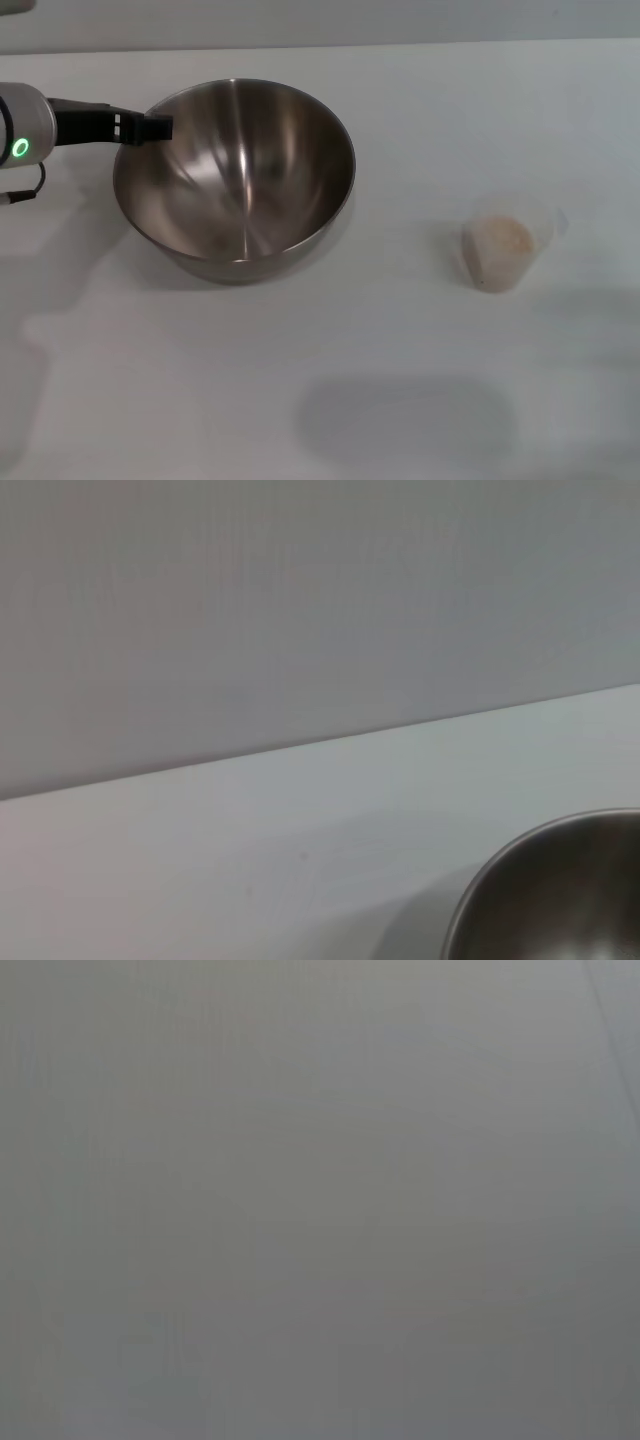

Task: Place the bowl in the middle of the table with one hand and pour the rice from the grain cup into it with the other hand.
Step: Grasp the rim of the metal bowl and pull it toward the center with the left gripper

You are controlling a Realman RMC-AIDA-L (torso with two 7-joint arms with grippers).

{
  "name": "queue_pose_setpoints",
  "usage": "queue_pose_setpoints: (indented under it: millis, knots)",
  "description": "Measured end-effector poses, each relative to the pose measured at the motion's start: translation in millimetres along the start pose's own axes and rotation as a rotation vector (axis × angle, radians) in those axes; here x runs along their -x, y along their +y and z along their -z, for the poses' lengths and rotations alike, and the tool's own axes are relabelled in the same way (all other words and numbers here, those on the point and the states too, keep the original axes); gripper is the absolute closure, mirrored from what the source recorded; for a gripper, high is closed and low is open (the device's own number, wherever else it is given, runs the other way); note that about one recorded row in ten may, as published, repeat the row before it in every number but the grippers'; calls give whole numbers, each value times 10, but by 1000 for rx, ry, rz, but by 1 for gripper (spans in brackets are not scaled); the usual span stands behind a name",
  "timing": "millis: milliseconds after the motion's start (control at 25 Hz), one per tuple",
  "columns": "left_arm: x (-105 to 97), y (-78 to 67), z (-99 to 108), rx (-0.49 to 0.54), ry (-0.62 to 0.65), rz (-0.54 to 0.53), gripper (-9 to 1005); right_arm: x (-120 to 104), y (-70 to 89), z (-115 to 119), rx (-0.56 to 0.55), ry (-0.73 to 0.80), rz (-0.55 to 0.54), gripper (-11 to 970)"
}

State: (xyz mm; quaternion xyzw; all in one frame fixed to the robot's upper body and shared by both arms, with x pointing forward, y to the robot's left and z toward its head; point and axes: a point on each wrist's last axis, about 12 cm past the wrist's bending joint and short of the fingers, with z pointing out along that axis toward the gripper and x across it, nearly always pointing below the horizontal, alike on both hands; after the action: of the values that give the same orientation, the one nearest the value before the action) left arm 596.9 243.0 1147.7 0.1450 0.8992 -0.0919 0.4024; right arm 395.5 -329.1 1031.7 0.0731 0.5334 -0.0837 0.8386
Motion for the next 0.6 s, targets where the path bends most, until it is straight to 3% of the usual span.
queue_pose_setpoints:
  millis: [600]
  knots:
    - [-113,-36,-101,-21,50,2,159,-2,-9,3,0,3,2,206]
